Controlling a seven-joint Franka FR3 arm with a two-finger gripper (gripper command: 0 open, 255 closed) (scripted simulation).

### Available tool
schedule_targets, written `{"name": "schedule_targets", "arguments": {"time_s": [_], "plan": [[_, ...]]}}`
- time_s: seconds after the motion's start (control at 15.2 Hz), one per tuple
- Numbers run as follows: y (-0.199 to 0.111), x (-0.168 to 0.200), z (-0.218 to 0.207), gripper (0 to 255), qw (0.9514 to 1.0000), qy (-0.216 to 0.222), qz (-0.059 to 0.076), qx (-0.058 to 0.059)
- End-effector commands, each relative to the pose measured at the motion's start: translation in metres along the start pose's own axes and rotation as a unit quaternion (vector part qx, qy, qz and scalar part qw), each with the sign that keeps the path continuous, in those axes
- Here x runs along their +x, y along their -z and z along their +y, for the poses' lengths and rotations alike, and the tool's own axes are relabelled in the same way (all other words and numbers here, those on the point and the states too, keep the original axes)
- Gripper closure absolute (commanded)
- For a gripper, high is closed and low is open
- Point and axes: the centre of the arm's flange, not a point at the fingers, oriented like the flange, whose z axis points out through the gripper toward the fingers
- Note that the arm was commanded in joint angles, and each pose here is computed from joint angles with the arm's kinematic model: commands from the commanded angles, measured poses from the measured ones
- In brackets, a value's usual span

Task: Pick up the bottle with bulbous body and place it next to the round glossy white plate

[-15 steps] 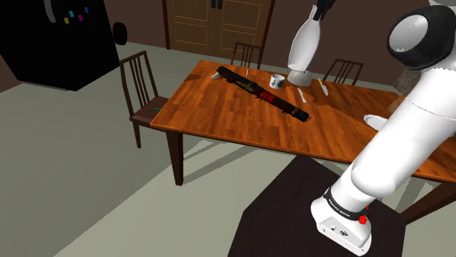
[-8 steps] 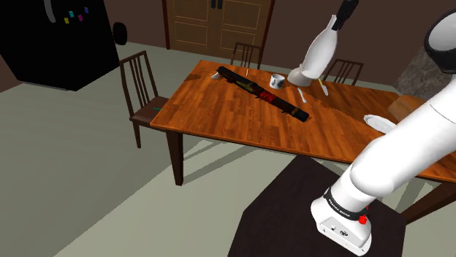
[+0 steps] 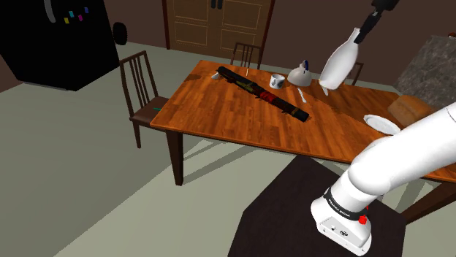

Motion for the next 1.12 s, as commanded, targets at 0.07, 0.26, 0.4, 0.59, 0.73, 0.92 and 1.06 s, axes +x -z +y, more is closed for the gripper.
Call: {"name": "schedule_targets", "arguments": {"time_s": [0.07,0.26,0.4,0.59,0.73,0.92,1.06], "plan": [[-0.007,-0.034,0.017,255,1.0000,0.001,0.000,0.000],[-0.014,-0.069,0.034,255,1.0000,0.001,0.000,0.000],[-0.019,-0.093,0.045,255,1.0000,0.001,0.000,0.000],[-0.026,-0.128,0.061,255,1.0000,0.001,0.000,0.000],[-0.031,-0.152,0.072,255,1.0000,0.001,0.000,0.000],[-0.038,-0.187,0.089,255,1.0000,0.001,0.000,0.000],[-0.043,-0.211,0.099,255,1.0000,0.001,0.000,0.000]]}}
